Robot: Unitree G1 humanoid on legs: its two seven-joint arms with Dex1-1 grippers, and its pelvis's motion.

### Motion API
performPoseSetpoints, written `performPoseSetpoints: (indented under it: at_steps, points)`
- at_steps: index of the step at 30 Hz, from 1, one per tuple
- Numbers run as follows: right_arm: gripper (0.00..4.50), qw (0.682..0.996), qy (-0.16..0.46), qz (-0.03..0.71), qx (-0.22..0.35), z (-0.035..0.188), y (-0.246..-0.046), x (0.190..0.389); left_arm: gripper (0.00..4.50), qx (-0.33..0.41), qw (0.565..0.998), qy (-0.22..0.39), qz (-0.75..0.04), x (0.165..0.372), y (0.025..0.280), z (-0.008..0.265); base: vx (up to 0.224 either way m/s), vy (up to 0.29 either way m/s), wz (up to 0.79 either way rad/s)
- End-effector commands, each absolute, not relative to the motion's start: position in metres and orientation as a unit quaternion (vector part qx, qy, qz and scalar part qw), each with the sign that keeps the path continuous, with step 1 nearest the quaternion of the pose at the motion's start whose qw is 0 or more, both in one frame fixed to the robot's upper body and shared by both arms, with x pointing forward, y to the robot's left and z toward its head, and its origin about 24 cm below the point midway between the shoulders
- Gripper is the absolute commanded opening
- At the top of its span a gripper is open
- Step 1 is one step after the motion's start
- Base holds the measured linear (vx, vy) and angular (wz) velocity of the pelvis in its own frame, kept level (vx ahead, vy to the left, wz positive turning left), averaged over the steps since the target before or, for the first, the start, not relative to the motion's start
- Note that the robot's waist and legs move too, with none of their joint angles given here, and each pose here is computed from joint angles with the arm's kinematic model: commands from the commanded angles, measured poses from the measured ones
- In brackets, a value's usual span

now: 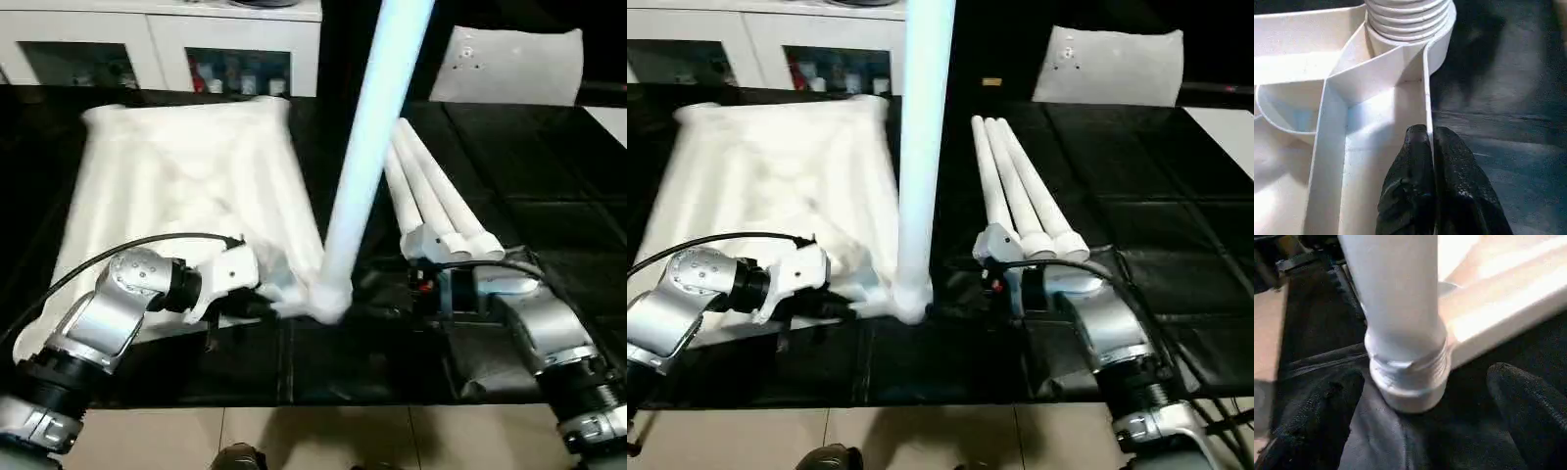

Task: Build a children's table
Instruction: Rotate leg to tighten

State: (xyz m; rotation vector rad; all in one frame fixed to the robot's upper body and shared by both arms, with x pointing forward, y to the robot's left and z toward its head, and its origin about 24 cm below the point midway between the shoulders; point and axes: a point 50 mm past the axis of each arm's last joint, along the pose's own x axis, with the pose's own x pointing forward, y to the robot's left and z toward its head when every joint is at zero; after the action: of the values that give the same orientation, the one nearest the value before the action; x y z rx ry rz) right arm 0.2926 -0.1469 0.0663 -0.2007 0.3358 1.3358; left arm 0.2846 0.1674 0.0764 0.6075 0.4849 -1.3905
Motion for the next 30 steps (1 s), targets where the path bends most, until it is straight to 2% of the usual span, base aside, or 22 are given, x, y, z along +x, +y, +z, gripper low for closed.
performPoseSetpoints:
  at_steps: [1, 6, 8, 11, 12, 24, 29, 30]
  points:
    - [4.47, 0.746, 0.157, 0.638, -0.109, 0.068, -0.145, 0.291, 0.0, 0.283, 0.667, 0.208, -0.657, 0.283, 0.157, 0.079, 0.0, 0.0, 0.0]
    - [4.47, 0.727, 0.158, 0.659, -0.113, 0.065, -0.138, 0.292, 0.0, 0.303, 0.643, 0.206, -0.672, 0.284, 0.156, 0.079, 0.0, 0.0, 0.0]
    - [4.2, 0.723, 0.157, 0.664, -0.107, 0.064, -0.134, 0.291, 0.0, 0.309, 0.641, 0.205, -0.672, 0.285, 0.156, 0.079, 0.0, 0.0, 0.0]
    - [4.07, 0.72, 0.154, 0.669, -0.097, 0.064, -0.129, 0.291, 0.0, 0.306, 0.639, 0.203, -0.676, 0.285, 0.156, 0.079, 0.0, 0.0, 0.0]
    - [3.82, 0.719, 0.156, 0.671, -0.09, 0.062, -0.127, 0.291, 0.0, 0.307, 0.636, 0.204, -0.677, 0.284, 0.156, 0.078, 0.0, 0.0, 0.0]
    - [2.86, 0.715, 0.159, 0.678, -0.066, 0.055, -0.116, 0.288, 0.0, 0.308, 0.639, 0.203, -0.675, 0.283, 0.158, 0.075, 0.0, 0.0, 0.0]
    - [2.76, 0.736, 0.161, 0.658, -0.026, 0.05, -0.11, 0.285, 0.0, 0.27, 0.694, 0.2, -0.637, 0.285, 0.16, 0.076, 0.0, 0.0, 0.0]
    - [2.76, 0.754, 0.16, 0.637, -0.01, 0.047, -0.105, 0.286, 0.0, 0.242, 0.728, 0.197, -0.61, 0.287, 0.161, 0.076, 0.0, 0.0, 0.0]
